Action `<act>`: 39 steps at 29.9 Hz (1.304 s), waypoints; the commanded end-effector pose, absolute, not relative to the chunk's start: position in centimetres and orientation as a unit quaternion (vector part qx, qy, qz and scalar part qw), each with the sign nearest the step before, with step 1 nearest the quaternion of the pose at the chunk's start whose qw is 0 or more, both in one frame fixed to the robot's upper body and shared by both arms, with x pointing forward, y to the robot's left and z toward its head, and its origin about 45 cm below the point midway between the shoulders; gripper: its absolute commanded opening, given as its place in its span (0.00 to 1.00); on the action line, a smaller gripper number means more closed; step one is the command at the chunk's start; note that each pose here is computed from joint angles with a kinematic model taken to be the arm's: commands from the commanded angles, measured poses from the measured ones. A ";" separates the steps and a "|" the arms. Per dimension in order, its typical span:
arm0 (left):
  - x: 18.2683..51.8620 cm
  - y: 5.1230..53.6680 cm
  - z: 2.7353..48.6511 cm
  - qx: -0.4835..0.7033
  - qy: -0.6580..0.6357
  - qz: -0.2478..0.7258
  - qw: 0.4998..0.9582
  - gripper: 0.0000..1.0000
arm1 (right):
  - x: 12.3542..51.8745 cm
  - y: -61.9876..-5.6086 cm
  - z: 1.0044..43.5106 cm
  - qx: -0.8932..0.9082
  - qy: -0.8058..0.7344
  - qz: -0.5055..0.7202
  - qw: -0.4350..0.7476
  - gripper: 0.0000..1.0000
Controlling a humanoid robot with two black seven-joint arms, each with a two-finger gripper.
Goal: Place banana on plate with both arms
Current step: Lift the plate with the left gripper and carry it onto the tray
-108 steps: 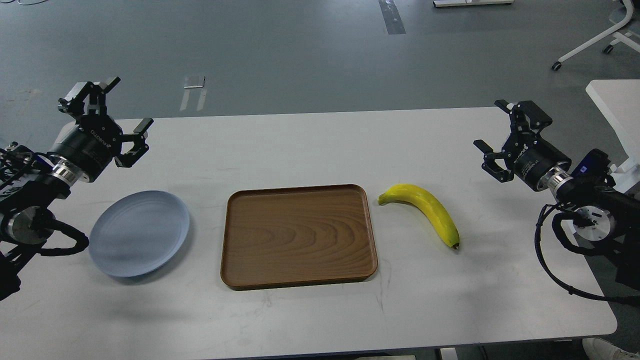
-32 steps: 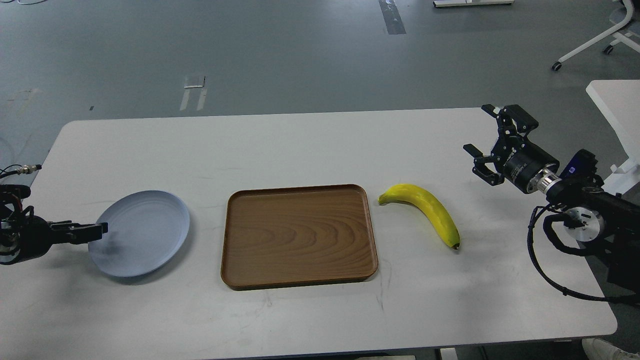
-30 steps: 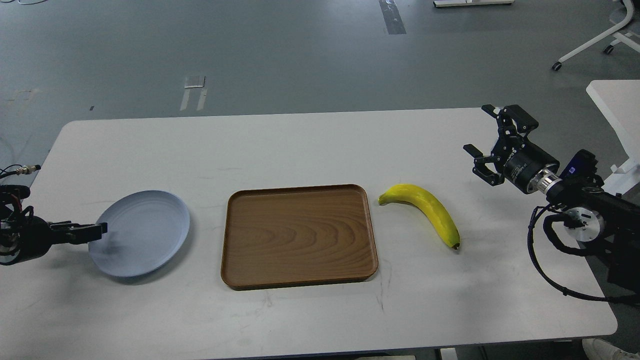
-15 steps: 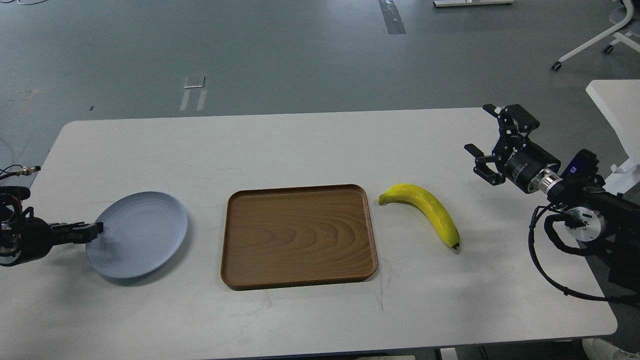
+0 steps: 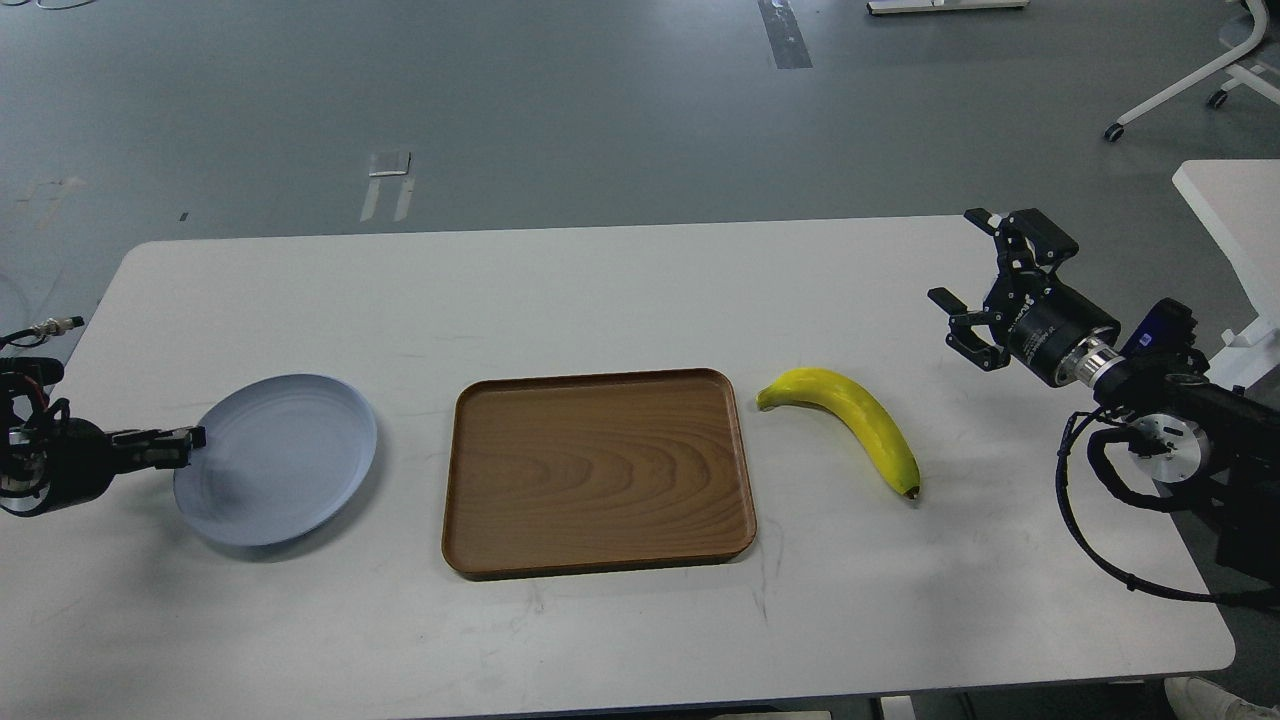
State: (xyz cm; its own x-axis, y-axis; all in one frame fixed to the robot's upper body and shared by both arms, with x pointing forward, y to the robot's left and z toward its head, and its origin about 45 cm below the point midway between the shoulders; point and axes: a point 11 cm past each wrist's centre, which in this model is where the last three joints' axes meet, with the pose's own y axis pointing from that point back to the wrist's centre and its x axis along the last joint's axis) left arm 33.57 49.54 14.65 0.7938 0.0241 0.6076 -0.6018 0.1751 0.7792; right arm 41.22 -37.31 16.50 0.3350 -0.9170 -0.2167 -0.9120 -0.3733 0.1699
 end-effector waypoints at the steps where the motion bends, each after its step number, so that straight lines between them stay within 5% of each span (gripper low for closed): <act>1: 35.5 48.9 16.7 0.599 -0.245 0.218 0.731 0.00 | 41.3 -37.3 16.5 0.817 -0.560 -0.138 0.008 1.00; 8: 40.2 45.0 22.7 0.553 -0.271 0.228 0.754 0.00 | 41.2 -37.4 16.6 0.816 -0.561 -0.138 0.009 1.00; 15: 41.9 34.4 24.8 0.470 -0.340 0.146 0.801 0.00 | 41.3 -37.7 16.7 0.815 -0.563 -0.136 0.010 1.00; 24: 41.5 23.1 20.8 0.422 -0.371 0.036 0.826 0.00 | 41.3 -39.1 16.9 0.807 -0.577 -0.128 0.016 1.00; 39: 41.3 19.4 15.7 0.440 -0.343 0.004 0.830 0.00 | 40.9 -40.0 16.8 0.802 -0.584 -0.127 0.020 1.00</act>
State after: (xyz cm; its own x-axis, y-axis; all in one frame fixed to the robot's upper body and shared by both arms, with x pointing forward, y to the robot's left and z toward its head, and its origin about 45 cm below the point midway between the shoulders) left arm 41.25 19.52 16.15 0.7597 -0.2950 0.5795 -0.3099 0.6192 0.7215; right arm 40.96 -40.03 16.83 0.2856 -0.9412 -0.1806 -0.9312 -0.3171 0.1799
